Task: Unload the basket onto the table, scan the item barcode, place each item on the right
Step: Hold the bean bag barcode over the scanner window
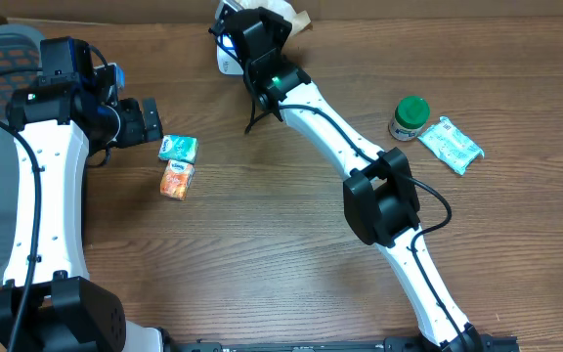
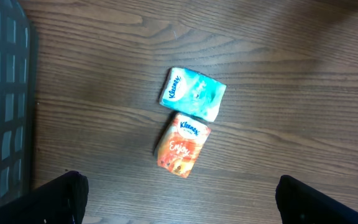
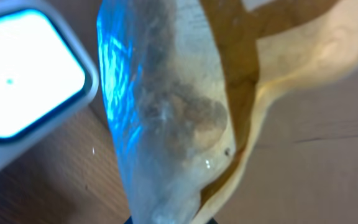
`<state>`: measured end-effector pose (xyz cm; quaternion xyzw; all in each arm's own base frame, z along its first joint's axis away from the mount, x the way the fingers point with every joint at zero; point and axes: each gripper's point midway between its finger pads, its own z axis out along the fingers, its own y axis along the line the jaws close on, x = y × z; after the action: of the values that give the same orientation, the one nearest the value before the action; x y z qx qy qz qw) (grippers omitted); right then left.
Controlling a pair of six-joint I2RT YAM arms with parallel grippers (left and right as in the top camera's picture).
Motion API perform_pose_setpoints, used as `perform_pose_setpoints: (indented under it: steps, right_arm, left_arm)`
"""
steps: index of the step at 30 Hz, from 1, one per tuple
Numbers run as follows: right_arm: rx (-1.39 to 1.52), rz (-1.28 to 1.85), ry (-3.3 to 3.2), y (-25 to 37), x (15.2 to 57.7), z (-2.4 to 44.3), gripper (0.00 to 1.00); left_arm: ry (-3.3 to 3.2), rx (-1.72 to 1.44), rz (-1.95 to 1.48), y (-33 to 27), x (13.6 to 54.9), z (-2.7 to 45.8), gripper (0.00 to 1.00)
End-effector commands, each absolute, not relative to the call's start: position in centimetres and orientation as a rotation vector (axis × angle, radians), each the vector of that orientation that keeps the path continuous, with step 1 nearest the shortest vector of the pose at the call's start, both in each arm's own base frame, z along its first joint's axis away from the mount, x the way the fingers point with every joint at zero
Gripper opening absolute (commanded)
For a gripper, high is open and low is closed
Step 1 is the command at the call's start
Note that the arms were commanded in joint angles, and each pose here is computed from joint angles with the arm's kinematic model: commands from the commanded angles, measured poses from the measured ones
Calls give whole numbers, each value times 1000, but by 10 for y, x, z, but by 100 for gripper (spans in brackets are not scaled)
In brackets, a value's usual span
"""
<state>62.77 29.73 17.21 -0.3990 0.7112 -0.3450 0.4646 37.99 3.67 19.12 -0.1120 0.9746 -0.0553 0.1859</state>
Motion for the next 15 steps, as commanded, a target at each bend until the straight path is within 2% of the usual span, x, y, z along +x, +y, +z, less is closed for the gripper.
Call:
perform_pose_setpoints:
  steps: [1, 15]
  right_arm:
    - [-996, -949, 1744, 286, 628, 173, 4]
    - [-1071, -931, 1759, 296, 619, 162, 4]
  left_arm:
    - [2753, -307, -149, 39, 380, 188, 100]
    - [2753, -307, -149, 39, 380, 188, 100]
